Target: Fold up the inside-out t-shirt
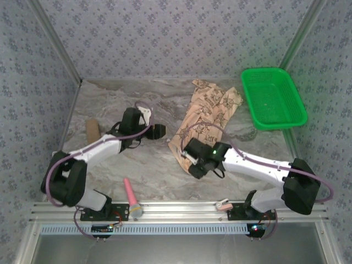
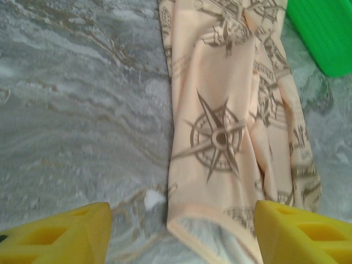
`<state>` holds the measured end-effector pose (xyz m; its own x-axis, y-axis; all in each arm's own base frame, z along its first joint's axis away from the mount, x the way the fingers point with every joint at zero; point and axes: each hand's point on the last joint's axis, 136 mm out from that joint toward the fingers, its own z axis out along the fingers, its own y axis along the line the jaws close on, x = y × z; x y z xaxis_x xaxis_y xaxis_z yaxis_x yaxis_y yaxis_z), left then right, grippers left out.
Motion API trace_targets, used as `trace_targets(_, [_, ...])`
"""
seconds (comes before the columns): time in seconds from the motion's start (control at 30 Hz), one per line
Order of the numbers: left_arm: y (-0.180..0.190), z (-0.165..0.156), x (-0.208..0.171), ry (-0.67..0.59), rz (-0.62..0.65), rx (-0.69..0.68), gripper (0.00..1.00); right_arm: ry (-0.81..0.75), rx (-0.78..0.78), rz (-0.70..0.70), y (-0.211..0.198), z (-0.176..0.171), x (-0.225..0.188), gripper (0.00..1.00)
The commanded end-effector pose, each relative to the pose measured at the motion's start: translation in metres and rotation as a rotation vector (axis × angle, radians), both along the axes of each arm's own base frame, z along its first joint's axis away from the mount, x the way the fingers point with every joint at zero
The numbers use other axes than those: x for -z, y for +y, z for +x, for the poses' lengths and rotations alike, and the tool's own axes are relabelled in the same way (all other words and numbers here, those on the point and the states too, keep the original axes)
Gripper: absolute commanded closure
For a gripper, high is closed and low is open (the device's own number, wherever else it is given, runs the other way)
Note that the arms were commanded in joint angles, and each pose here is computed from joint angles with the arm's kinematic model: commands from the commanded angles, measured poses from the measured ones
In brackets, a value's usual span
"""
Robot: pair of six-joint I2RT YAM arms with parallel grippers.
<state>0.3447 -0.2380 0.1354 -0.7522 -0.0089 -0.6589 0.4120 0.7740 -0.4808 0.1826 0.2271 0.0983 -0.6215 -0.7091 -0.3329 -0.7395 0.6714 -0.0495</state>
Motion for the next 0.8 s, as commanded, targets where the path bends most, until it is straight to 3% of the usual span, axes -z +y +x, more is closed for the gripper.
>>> trace_targets(0.0, [-0.013, 0.001, 0.029, 0.194, -0.012, -0.002, 0.3, 0.051, 0.27, 0.119, -0.003, 0.035, -0.021, 0.47])
trace_targets(0.1, [-0.029, 0.008, 0.046, 0.232, 0.025, 0.007, 0.28, 0.044, 0.58, 0.2, -0.037, 0.076, -0.014, 0.45])
trace_targets(0.23, [-0.042, 0.027, 0.066, 0.242, 0.125, -0.023, 0.25, 0.006, 0.842, 0.279, -0.079, 0.113, -0.006, 0.41])
trace_targets(0.37, [-0.071, 0.018, 0.089, 0.337, 0.127, 0.048, 0.28, 0.026, 0.895, 0.366, -0.085, 0.136, 0.005, 0.4])
trace_targets(0.53, [-0.095, 0.001, 0.099, 0.337, 0.129, 0.11, 0.38, 0.071, 0.93, 0.355, -0.084, 0.146, 0.037, 0.42])
trace_targets(0.57, [-0.096, -0.001, 0.102, 0.343, 0.131, 0.113, 0.42, 0.076, 0.933, 0.353, -0.084, 0.149, 0.042, 0.43])
trace_targets(0.6, [-0.098, -0.002, 0.106, 0.349, 0.133, 0.116, 0.54, 0.078, 0.938, 0.342, -0.085, 0.15, 0.047, 0.45])
trace_targets(0.7, [-0.093, -0.004, 0.119, 0.393, 0.171, 0.099, 0.99, 0.097, 0.951, 0.326, -0.087, 0.152, 0.061, 0.61])
trace_targets(0.77, [-0.067, 0.001, 0.125, 0.404, 0.239, -0.006, 1.0, 0.096, 0.944, 0.316, -0.087, 0.154, 0.065, 0.74])
